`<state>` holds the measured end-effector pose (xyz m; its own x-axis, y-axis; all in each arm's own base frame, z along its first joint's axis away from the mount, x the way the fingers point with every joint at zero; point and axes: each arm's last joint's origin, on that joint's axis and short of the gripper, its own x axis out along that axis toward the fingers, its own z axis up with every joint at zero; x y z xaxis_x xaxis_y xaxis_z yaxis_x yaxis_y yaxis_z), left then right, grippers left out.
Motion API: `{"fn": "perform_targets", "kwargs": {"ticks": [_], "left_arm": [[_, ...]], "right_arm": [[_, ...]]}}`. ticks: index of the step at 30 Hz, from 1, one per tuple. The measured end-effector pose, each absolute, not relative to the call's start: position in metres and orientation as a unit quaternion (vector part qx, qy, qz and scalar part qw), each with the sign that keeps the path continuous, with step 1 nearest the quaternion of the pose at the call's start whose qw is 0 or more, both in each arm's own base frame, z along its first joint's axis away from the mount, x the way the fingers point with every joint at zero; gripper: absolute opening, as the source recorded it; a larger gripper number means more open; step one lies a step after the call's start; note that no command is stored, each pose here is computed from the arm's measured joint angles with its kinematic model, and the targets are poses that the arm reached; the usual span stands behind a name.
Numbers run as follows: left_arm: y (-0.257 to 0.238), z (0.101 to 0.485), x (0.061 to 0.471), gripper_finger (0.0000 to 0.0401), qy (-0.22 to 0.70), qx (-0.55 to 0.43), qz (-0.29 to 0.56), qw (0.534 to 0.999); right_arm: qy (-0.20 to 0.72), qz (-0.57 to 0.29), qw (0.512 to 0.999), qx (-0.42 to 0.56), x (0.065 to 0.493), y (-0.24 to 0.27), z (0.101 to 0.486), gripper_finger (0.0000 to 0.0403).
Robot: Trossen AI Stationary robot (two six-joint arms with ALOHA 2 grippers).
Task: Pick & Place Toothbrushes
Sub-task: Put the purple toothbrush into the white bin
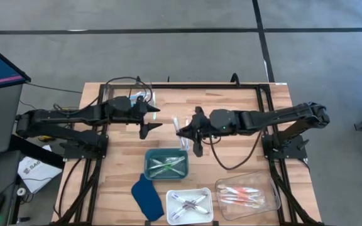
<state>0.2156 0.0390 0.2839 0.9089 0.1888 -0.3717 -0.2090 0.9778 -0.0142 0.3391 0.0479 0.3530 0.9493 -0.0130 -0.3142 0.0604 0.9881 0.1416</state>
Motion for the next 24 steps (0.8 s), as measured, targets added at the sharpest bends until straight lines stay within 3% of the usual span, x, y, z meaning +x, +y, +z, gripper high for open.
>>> {"fn": "perform_targets", "kwargs": {"ticks": [24], "left_arm": [[0.041,0.285,0.216,0.0308,0.186,-0.010,0.126,0.975]], "right_arm": [[0.182,0.020,0.971,0.153,0.327,0.114,0.367,0.0011]]}}
